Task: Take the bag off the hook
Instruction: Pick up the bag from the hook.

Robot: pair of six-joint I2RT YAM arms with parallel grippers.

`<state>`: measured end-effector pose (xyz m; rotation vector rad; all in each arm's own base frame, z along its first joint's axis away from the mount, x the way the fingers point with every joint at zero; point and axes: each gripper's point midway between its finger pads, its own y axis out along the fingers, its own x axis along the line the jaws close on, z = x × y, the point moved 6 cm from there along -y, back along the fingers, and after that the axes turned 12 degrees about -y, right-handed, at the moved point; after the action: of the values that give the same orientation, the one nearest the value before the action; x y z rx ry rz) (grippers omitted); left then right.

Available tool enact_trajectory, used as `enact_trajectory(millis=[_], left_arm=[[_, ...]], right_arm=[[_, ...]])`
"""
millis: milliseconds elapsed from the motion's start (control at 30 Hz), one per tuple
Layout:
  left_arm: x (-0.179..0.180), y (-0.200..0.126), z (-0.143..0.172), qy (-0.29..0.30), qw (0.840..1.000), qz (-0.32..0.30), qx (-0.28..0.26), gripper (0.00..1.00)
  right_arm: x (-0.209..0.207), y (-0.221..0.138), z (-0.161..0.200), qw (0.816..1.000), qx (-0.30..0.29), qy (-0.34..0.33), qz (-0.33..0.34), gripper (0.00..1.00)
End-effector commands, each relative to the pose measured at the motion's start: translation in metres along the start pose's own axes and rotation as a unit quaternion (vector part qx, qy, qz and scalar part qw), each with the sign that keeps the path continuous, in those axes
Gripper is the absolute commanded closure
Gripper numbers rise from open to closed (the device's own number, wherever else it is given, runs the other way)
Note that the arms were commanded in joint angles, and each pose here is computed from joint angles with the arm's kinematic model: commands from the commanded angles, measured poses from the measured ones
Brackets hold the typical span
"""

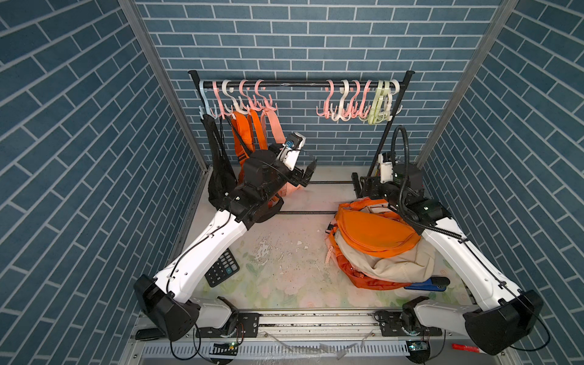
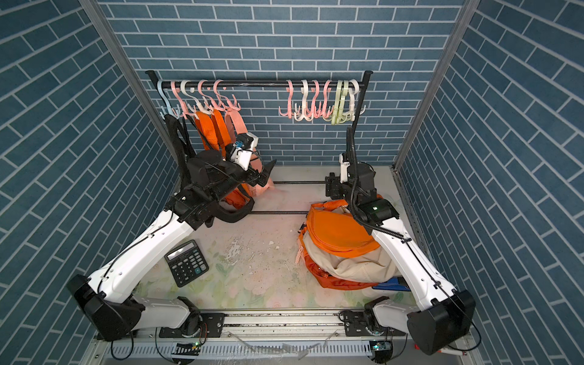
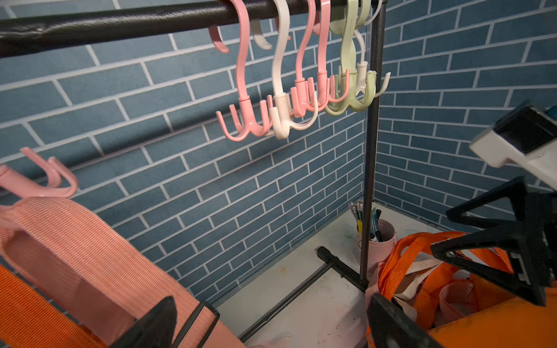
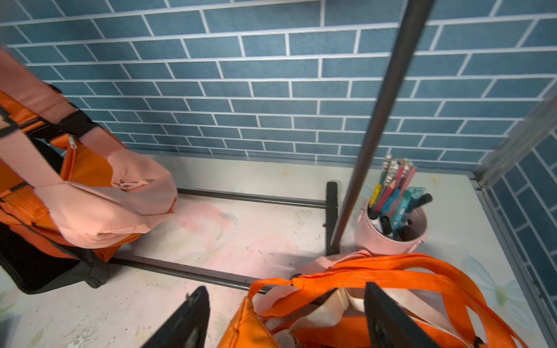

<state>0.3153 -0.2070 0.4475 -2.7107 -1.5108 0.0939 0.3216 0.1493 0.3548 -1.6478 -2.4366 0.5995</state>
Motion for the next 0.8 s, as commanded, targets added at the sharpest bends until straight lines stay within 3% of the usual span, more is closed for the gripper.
enact_trajectory(millis=[0, 200, 567, 767], left_arm=[[0.014, -0.016, 0.012, -0.018, 0.999, -0.024, 0.019, 0.01], [0.034, -0.054, 0.025, -0.047, 0.994, -0.092, 0.022, 0.01], [0.039, -0.123, 0.044, -0.062, 0.991, -0.115, 0.005, 0.01], [0.04, -0.14, 0.061, -0.084, 0.989, -0.118, 0.006, 0.01]], right_arm=[[0.014, 0.001, -0.018, 0.999, -0.009, -0.036, -0.027, 0.2], [0.044, 0.012, -0.044, 0.994, -0.007, -0.052, -0.093, 0.21], [0.088, 0.034, -0.081, 0.979, -0.008, -0.068, -0.19, 0.22], [0.11, 0.048, -0.103, 0.971, -0.017, -0.087, -0.222, 0.23]])
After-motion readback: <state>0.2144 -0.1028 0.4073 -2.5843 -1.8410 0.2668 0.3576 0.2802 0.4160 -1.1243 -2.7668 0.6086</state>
